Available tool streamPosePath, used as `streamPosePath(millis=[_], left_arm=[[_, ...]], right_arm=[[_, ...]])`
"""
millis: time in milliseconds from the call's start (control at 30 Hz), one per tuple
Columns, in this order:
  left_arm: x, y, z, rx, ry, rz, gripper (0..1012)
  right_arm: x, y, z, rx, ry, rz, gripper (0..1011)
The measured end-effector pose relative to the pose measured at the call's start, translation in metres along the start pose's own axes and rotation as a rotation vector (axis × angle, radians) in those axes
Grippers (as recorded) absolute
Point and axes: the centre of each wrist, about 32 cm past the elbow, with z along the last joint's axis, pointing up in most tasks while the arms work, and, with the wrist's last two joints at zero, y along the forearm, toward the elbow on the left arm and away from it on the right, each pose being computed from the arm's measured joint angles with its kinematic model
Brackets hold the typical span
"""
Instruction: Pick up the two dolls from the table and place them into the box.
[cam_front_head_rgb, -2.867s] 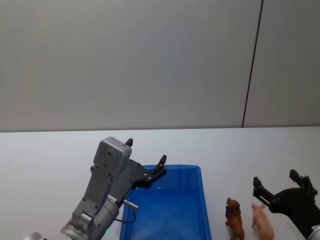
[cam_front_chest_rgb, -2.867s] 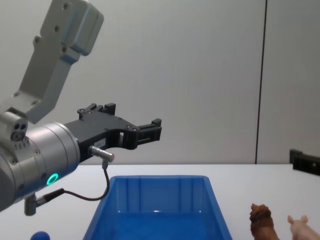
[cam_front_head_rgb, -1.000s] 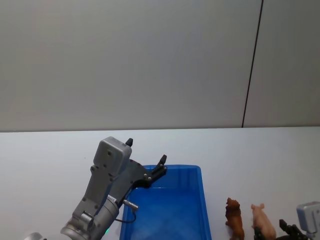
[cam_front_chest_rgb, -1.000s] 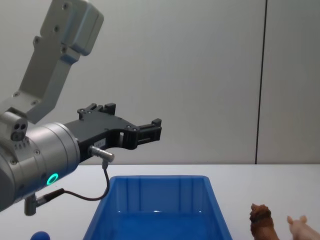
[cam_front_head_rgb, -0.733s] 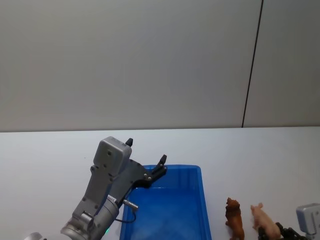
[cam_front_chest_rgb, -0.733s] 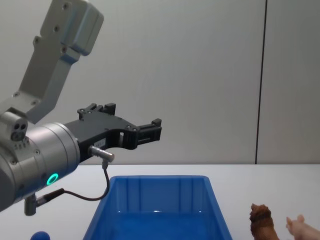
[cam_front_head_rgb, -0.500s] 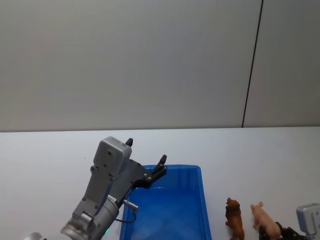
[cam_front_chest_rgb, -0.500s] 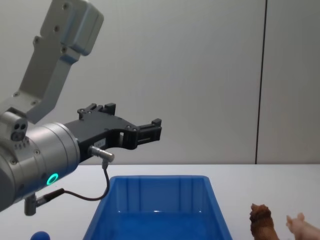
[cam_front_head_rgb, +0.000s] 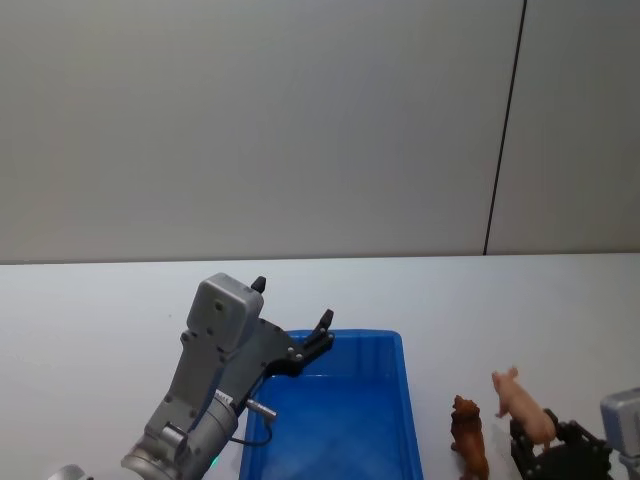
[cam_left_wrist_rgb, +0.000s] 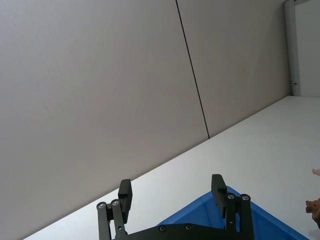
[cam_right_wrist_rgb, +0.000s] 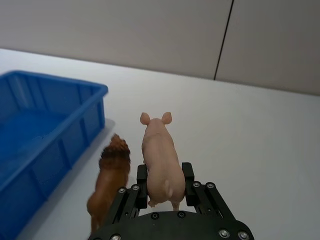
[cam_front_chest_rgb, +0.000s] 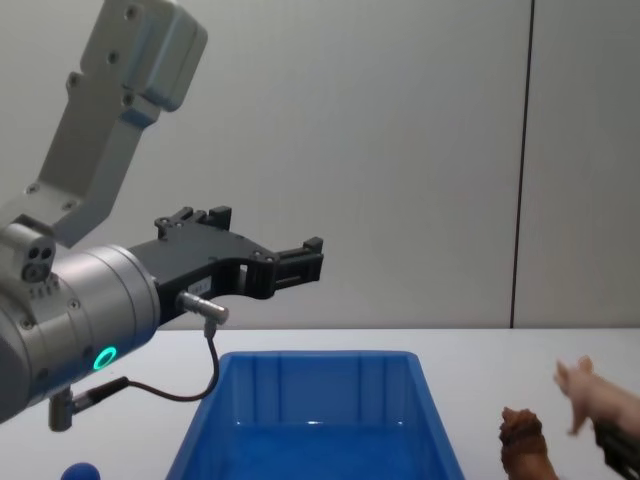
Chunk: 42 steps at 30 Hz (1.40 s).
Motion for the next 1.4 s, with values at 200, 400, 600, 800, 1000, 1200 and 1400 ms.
streamPosePath(millis=[200,400,600,800,1000,1200,1400], left_arm=[[0.0,0.0,0.0,0.0,0.0,0.0,1001],[0.0,0.0,0.0,0.0,0.0,0.0,1001],[0.0,0.0,0.0,0.0,0.0,0.0,1001],[0.0,0.0,0.0,0.0,0.0,0.0,1001],[0.0,0.0,0.0,0.0,0.0,0.0,1001],[0.0,0.0,0.0,0.0,0.0,0.0,1001],[0.0,0.0,0.0,0.0,0.0,0.0,1001]], right_arm=[[0.0,0.0,0.011,0.071,-0.007,0.051,384],[0.0,0.002,0.02,0.119,-0.004,0.114,384],[-0.002,0.005,0.029,0.152,0.004,0.184,383],[-0.006,0.013,0.039,0.175,0.017,0.287,383],[-0.012,0.024,0.044,0.165,0.033,0.381,383],[-0.02,0.037,0.047,0.132,0.052,0.468,383],[-0.027,0.049,0.048,0.089,0.061,0.528,384]])
